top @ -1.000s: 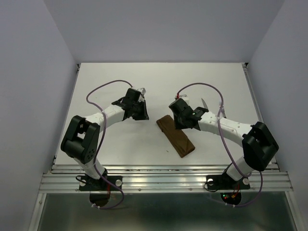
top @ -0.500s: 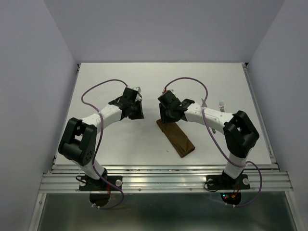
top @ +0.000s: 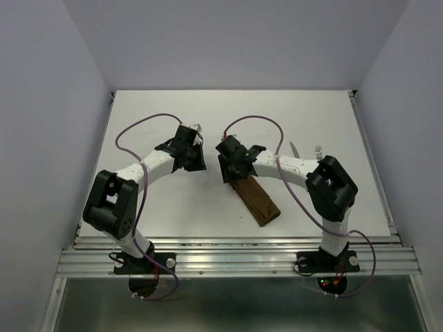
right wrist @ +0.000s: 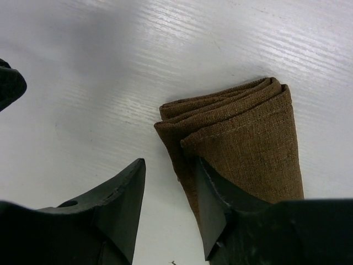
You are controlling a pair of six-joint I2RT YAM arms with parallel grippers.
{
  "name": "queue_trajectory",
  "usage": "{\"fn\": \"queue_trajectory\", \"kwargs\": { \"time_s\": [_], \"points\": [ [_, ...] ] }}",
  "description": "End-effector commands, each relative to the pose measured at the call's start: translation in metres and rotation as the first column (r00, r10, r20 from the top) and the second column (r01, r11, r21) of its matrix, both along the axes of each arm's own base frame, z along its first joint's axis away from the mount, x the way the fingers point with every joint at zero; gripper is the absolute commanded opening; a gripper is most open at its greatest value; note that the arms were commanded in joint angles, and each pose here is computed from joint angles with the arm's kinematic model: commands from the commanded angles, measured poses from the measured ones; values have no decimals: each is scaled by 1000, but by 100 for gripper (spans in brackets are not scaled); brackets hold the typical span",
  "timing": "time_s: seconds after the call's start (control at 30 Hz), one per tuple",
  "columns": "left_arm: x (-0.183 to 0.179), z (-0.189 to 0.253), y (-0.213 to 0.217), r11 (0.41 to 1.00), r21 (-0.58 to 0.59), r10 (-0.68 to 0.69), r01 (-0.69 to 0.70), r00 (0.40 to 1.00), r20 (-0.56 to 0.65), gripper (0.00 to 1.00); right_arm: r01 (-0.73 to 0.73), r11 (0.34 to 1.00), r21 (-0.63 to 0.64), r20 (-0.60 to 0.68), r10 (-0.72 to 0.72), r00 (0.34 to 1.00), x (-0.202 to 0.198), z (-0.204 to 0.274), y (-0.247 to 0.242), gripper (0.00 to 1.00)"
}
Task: Fold the napkin into a case and place the utensils inside
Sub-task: Pick up the top corner of the smaller rectangle folded napkin from the center of the board.
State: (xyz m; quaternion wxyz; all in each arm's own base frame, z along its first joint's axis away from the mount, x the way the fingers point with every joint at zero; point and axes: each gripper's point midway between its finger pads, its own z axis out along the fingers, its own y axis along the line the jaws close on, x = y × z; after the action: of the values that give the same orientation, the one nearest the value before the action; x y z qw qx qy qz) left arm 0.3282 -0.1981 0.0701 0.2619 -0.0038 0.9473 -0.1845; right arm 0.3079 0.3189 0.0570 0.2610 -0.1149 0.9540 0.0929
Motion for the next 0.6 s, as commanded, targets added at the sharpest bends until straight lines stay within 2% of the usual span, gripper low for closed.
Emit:
{"fn": "queue_trajectory", "kwargs": {
  "time_s": [0.0,0.1,0.43,0.57],
  "points": [
    [1,13,2,1000,-8,1,-1,999,32,24,-13,1000,3,63,13,998,14,12,13,44],
    [1,13,1,1000,-14,-1,1,999,32,24,1,1000,-27,72,1,997,18,8,9,37],
    [0,13,-1,1000,-26,-7,7,1000,28,24,23,993,-116,107,-10,994,21,4,1,36],
    [0,13,-1,1000,-28,-8,8,1000,29,24,23,990,-142,116,-7,993,22,1,2,31]
  ]
}}
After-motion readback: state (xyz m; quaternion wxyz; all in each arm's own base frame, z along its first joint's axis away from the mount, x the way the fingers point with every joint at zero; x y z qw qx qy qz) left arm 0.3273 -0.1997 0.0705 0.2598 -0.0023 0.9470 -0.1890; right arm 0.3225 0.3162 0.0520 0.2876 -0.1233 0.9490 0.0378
